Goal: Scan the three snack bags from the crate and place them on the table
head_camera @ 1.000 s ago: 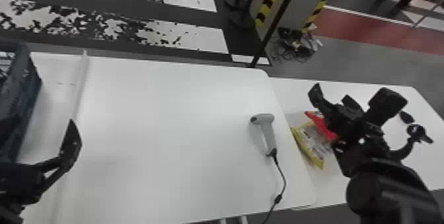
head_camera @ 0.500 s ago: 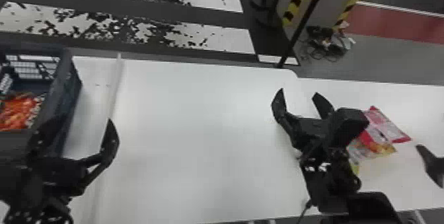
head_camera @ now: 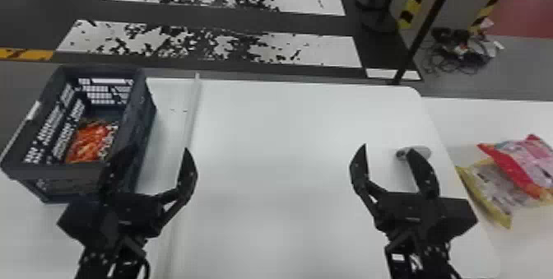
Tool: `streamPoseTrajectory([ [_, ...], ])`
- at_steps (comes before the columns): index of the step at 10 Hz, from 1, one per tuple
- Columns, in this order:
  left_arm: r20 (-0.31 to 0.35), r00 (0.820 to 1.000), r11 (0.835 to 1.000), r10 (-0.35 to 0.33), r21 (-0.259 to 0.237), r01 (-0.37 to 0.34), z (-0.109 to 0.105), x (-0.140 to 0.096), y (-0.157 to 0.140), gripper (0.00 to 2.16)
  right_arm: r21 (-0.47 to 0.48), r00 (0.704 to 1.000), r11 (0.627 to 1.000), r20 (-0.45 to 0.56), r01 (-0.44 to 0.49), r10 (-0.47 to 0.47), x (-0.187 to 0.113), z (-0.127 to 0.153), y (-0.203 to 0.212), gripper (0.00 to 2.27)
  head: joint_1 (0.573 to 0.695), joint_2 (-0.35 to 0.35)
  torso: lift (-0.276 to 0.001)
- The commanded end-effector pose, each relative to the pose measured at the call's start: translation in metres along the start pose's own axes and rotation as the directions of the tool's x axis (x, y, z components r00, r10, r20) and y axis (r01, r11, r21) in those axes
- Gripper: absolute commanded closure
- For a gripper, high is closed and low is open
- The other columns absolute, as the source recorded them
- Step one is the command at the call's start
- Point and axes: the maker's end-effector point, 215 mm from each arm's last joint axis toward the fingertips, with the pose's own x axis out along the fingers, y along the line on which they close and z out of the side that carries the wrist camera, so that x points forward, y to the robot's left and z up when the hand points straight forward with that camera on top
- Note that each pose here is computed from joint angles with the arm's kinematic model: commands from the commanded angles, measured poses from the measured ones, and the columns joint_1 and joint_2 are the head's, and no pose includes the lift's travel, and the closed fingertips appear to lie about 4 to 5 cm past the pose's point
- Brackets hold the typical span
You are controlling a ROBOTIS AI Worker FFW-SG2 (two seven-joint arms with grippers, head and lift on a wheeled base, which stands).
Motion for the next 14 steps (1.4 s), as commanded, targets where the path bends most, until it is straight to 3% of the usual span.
streamPoseTrajectory([
  [1,0.005,1.0,1.0,0.006,-0.001,-0.006,0.003,0.001,0.001,0.04,0.009,1.0,1.0,0.004,-0.002,0.002,-0.008,-0.008,0.003,0.08,0.695,-0.073,-0.062],
  [2,0.026,1.0,1.0,0.012,0.004,-0.012,0.017,0.003,0.006,0.06,0.01,1.0,1.0,-0.001,-0.001,0.001,-0.01,-0.01,0.002,0.08,0.695,-0.07,-0.062],
  [4,0.013,1.0,0.997,0.017,0.069,-0.018,0.047,0.014,0.046,0.08,0.01,1.0,1.0,-0.009,-0.002,0.002,-0.011,-0.013,0.001,0.08,0.695,-0.057,-0.062],
  [6,-0.055,0.997,0.99,0.053,0.136,-0.045,0.067,0.028,0.094,0.08,0.008,1.0,1.0,-0.024,-0.002,0.002,-0.011,-0.018,-0.001,0.08,0.695,-0.017,-0.062],
  [8,-0.125,0.986,0.981,0.112,0.171,-0.09,0.077,0.038,0.149,0.08,0.005,0.999,1.0,-0.036,-0.003,0.003,-0.012,-0.022,-0.001,0.08,0.695,0.057,-0.062],
  [11,-0.268,0.96,0.976,0.086,0.216,-0.027,0.079,0.067,0.19,0.08,-0.004,0.998,1.0,-0.07,-0.006,0.006,-0.012,-0.033,-0.001,0.08,0.695,0.128,-0.062],
  [14,-0.326,0.944,0.959,0.055,0.28,0.041,0.083,0.09,0.219,0.06,-0.005,0.997,1.0,-0.075,-0.006,0.006,-0.013,-0.035,-0.001,0.08,0.695,0.16,-0.062],
])
